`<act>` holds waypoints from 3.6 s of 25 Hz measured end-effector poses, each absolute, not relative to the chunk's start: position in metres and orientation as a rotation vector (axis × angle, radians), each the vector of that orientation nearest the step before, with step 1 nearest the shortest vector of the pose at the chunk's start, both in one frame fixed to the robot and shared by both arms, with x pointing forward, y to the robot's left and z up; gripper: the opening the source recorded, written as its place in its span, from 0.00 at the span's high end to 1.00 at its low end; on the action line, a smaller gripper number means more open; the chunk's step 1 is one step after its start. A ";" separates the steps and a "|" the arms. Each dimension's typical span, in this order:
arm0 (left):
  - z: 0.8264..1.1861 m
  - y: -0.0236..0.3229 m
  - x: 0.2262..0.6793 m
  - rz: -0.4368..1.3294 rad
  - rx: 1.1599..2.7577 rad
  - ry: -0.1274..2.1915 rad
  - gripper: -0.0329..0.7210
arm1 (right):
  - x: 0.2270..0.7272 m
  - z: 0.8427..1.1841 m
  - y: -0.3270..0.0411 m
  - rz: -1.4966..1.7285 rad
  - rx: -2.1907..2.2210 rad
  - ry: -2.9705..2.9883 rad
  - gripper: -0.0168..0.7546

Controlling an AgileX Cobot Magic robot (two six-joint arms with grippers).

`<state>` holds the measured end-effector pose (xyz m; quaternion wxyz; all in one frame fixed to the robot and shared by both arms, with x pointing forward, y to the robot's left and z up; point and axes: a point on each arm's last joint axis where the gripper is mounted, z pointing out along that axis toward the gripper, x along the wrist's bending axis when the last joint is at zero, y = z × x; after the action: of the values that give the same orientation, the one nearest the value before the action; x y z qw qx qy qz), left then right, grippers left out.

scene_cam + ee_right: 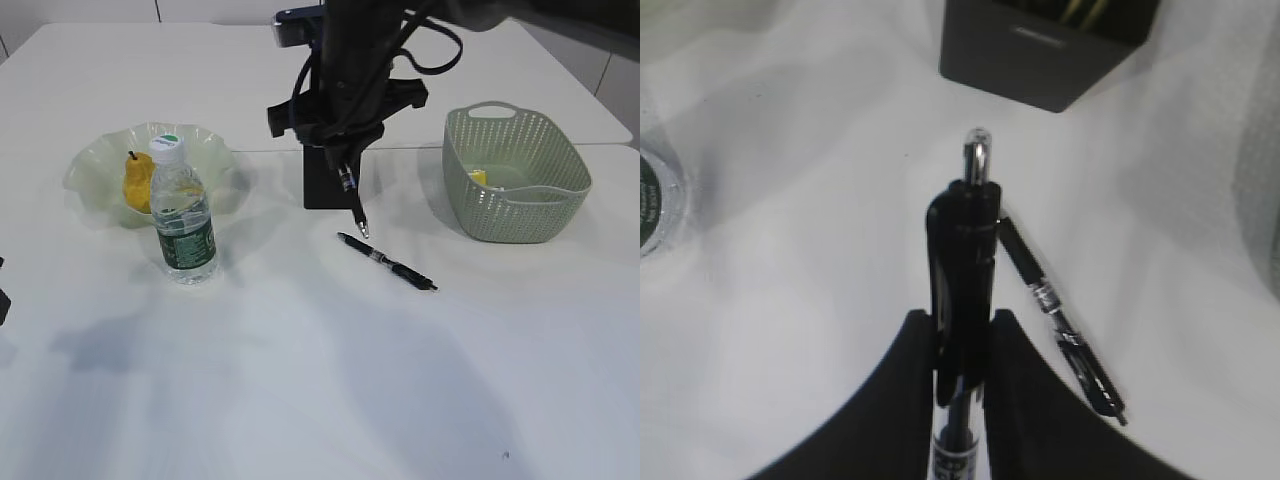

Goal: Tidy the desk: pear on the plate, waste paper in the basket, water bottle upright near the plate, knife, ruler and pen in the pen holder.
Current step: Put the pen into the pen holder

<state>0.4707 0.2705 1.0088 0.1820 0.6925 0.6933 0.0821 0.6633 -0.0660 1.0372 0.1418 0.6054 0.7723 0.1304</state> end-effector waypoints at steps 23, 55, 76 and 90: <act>1.009 0.268 0.471 0.197 1.919 1.967 0.51 | 0.652 1.073 -0.162 0.357 1.898 2.170 0.88; 1.010 0.268 0.473 0.218 1.899 1.956 0.51 | 0.737 1.051 -0.126 1.195 1.317 1.744 0.88; 1.010 0.269 0.473 0.241 1.919 1.949 0.51 | 0.758 0.993 -0.117 1.236 1.276 1.729 0.88; 1.010 0.270 0.473 0.254 1.930 1.944 0.51 | 0.760 0.955 -0.117 1.134 1.350 1.822 0.88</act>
<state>0.4732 0.2701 1.0099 0.1941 0.6882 0.6932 0.0905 0.7603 -0.1173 0.9552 0.2985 0.5083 0.6857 0.4270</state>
